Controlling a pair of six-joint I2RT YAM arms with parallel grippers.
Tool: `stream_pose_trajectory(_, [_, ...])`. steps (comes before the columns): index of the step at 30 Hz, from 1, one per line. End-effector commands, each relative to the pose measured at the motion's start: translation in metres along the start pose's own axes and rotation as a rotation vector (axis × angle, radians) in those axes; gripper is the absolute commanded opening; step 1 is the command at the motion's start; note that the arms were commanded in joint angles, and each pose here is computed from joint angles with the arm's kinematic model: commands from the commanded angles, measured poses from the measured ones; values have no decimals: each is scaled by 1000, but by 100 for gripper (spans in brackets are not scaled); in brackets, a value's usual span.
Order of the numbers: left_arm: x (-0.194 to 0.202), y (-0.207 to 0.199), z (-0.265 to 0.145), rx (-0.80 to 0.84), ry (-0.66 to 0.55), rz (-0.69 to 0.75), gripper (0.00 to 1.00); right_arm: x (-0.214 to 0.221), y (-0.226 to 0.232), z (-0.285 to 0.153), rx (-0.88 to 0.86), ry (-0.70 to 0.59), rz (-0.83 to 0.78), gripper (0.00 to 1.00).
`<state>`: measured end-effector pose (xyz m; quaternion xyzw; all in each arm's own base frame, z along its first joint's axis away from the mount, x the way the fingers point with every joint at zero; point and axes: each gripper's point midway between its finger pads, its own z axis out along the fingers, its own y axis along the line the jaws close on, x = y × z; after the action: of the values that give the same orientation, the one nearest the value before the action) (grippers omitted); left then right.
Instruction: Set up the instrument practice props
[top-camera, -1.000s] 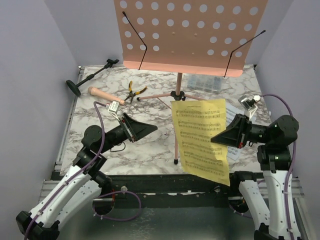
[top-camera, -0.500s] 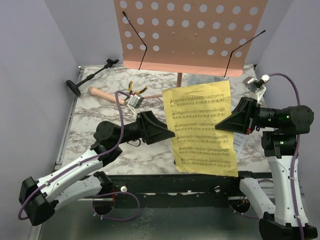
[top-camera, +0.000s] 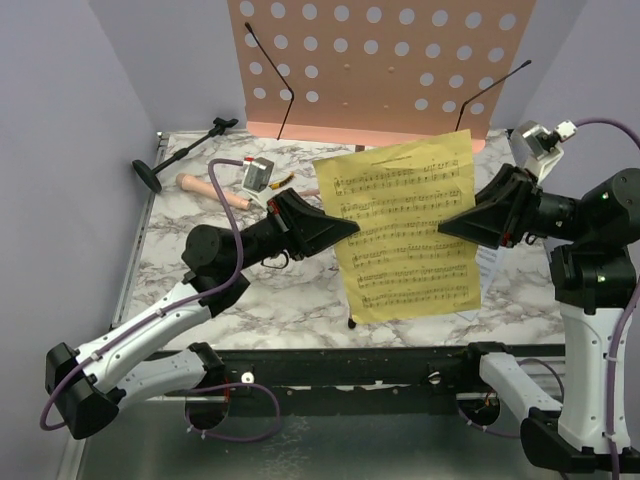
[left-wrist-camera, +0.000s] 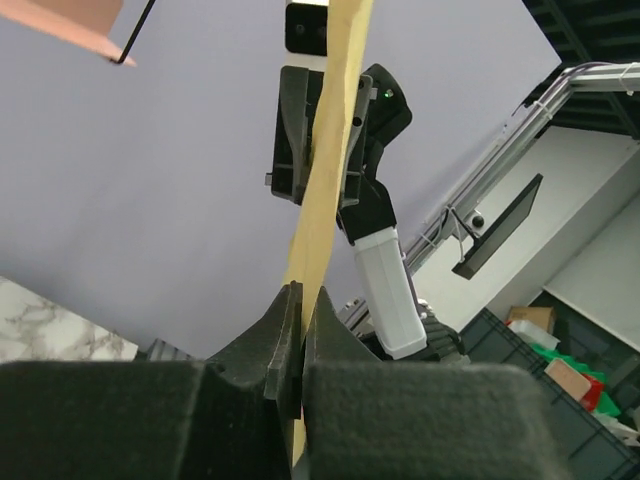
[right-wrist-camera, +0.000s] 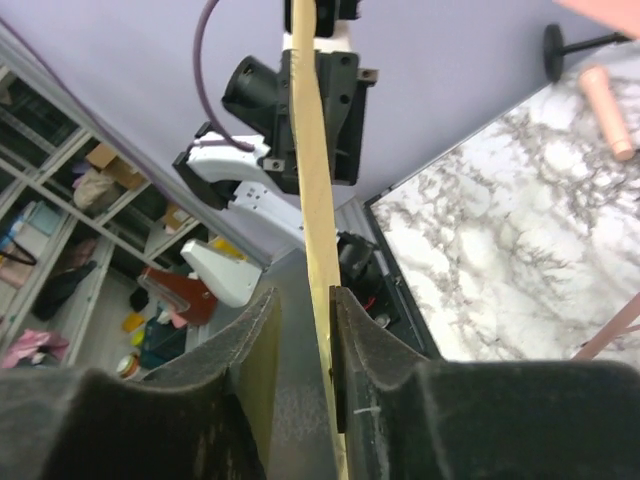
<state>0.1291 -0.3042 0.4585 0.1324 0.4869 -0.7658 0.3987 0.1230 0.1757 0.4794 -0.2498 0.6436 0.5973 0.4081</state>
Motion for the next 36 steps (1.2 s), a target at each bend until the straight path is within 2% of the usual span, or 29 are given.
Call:
stream_pose_trajectory(1, [-28,-25,13,44,-65,172,0,-21,-12,4,70,-51,-12,36])
stream_pose_trajectory(7, [-42,-29,25,-21,-35,269,0,-49,-16,8,79,-100,-63,39])
stream_pose_trajectory(8, [-46,-27,28,-51,-26,278,0,-53,-17,9,72,-102,-61,31])
stream_pose_trajectory(10, [-53,-22,34,-113,-9,285,0,-62,-14,11,48,-118,-76,2])
stream_pose_trajectory(11, [-53,-12,37,-159,15,269,0,-69,-13,12,42,-136,-92,0])
stream_pose_trajectory(12, [-57,-7,39,-209,31,252,0,-75,-11,13,37,-151,-102,0])
stream_pose_trajectory(13, [-62,-3,41,-252,38,243,5,-83,-8,13,34,-168,-125,0])
stream_pose_trajectory(14, [-66,4,41,-302,49,233,20,-90,-5,13,41,-186,-139,0])
stream_pose_trajectory(16, [-76,7,38,-352,51,243,43,-109,-3,14,65,-223,-165,0])
stream_pose_trajectory(17, [-83,4,35,-360,36,253,52,-117,-3,15,70,-238,-170,0])
stream_pose_trajectory(19, [-100,0,27,-388,-8,286,63,-133,-9,17,86,-254,-163,0])
stream_pose_trajectory(26, [-160,-7,-9,-643,-194,469,75,-178,-20,19,147,-343,-184,0])
stream_pose_trajectory(28, [-176,-11,-19,-696,-263,501,76,-186,-20,20,148,-360,-195,0])
stream_pose_trajectory(36, [-219,-6,-20,-834,-432,492,78,-213,-6,30,100,-397,-348,0])
